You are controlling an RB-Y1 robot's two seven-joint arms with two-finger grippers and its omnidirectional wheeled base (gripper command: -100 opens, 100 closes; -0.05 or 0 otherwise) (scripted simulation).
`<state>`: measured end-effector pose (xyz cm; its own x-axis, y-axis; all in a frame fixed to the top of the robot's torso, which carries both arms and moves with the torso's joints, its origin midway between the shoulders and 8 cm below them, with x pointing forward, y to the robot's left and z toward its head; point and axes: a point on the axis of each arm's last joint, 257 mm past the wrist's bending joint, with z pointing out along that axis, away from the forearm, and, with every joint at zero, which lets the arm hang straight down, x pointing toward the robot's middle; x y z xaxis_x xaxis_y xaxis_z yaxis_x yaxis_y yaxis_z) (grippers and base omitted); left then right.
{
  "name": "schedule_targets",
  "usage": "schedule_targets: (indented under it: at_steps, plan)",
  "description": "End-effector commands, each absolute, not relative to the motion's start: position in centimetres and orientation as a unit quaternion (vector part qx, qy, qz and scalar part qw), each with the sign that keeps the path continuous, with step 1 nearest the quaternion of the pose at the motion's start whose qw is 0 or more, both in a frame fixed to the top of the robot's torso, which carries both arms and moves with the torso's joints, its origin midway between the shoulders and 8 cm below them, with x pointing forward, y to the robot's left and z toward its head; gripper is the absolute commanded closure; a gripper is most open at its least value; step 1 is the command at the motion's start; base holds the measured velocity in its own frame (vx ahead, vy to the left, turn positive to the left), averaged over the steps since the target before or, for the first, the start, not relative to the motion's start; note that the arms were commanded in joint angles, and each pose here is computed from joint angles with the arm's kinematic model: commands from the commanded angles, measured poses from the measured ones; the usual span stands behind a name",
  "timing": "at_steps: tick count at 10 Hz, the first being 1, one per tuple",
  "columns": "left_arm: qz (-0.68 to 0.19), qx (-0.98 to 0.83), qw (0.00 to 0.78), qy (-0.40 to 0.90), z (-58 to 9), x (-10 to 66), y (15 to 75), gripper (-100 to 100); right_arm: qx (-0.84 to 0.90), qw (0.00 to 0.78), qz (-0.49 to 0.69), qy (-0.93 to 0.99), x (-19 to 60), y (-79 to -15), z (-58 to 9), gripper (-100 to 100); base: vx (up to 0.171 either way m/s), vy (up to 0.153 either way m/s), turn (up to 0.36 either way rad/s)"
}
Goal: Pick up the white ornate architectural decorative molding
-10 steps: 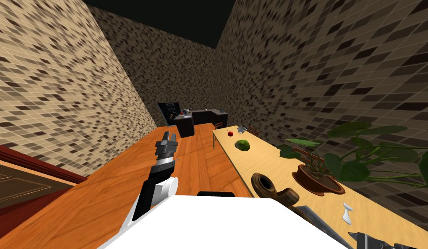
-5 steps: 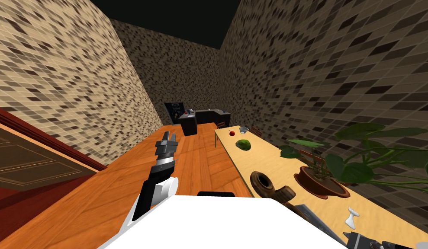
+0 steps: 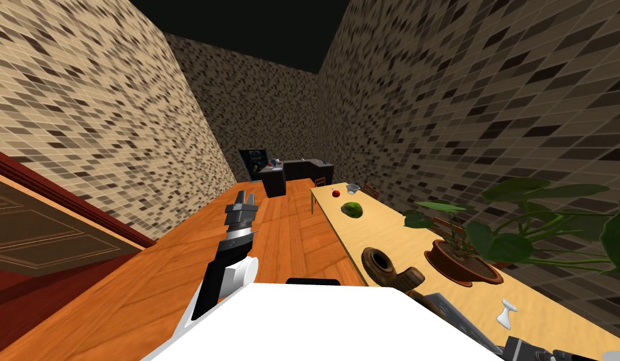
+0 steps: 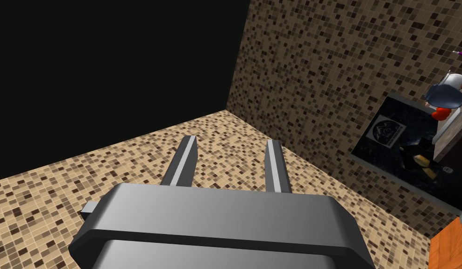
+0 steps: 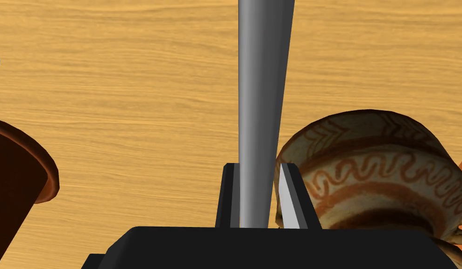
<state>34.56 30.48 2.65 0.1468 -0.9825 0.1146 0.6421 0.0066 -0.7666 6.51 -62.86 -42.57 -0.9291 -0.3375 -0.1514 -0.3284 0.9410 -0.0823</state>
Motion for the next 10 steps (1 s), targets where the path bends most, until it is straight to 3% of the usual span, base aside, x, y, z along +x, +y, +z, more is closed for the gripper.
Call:
schedule_targets:
  at_steps: [1, 2, 3, 10]
  plan:
    - [-0.608, -0.356, 0.668, 0.239, 2.7, 34.6, 30.5, 0, -0.170, 0.082, -0.028, 0.982, 6.5, -62.9, -42.6, 100, 0.000, 0.000, 0.000]
    - [-0.608, -0.356, 0.668, 0.239, 2.7, 34.6, 30.5, 0, -0.170, 0.082, -0.028, 0.982, 6.5, -62.8, -42.6, 0, 0.000, 0.000, 0.000]
    - [-0.608, -0.356, 0.668, 0.239, 2.7, 34.6, 30.5, 0, -0.179, 0.082, -0.028, 0.980, 6.6, -63.4, -42.2, 100, 0.066, 0.017, -0.169]
    - [-0.608, -0.357, 0.668, 0.239, 2.7, 34.6, 30.5, 0, -0.218, 0.084, -0.024, 0.972, 6.1, -65.8, -40.6, 100, 0.081, 0.045, -0.123]
